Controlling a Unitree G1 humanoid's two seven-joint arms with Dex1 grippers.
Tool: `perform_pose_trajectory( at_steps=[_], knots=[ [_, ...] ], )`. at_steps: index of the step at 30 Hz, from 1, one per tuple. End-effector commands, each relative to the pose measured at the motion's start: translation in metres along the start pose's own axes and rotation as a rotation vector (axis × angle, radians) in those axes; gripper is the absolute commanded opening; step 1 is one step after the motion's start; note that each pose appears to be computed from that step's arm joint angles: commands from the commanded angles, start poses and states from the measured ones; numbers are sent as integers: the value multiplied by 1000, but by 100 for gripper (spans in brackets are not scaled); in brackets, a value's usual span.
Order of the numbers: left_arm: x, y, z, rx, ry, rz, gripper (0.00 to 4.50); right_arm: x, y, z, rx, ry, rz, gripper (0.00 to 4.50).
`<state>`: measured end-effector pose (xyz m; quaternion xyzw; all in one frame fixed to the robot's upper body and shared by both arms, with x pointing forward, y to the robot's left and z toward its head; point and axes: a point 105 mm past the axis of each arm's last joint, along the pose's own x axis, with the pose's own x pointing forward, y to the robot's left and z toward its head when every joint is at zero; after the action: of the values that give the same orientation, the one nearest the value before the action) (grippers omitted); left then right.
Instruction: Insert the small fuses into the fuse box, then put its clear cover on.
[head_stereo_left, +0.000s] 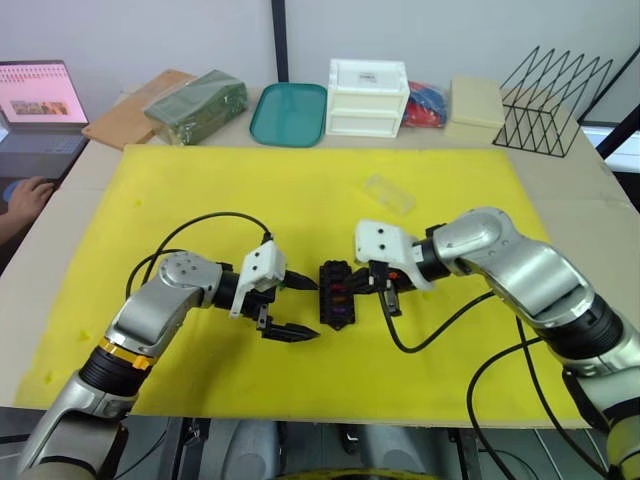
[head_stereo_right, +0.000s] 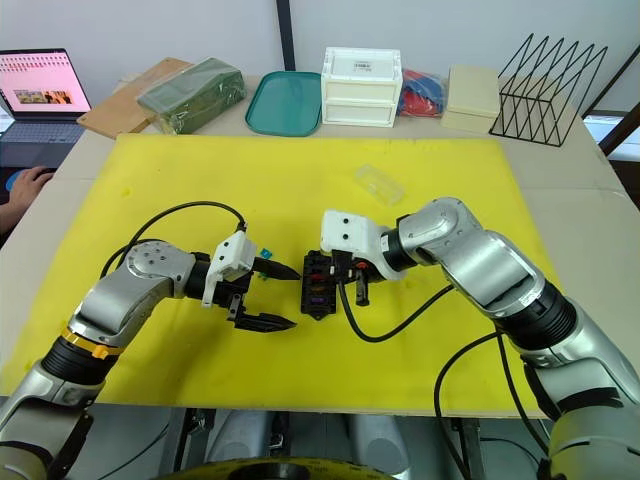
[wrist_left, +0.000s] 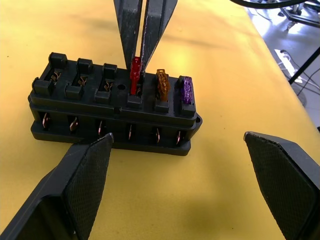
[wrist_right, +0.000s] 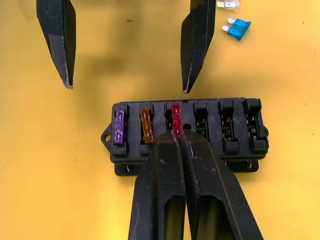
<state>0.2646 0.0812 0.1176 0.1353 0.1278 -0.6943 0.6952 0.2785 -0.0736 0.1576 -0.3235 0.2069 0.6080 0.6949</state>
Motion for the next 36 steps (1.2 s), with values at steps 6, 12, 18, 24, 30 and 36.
perform_pose_trajectory(
  at_steps=[6, 12, 18, 24, 30, 36],
  knots=[
    [2, -4, 7, 35, -13, -9, 449, -3, 2, 2, -37, 21, 4, 0],
    [2, -3, 7, 37, -15, -6, 449, 1, 4, 0, -31, 35, 10, 0],
    [2, -3, 7, 36, -17, -4, 449, 5, 7, -1, -37, 46, 29, 0],
    [3, -3, 7, 37, -20, 0, 449, 3, 8, 7, -43, 20, 43, 0],
    [3, -3, 7, 39, -20, 0, 449, -1, 7, 10, -36, 14, 43, 0],
    [3, -3, 7, 42, -19, -2, 449, 0, 6, 7, -36, 28, 35, 0]
  ],
)
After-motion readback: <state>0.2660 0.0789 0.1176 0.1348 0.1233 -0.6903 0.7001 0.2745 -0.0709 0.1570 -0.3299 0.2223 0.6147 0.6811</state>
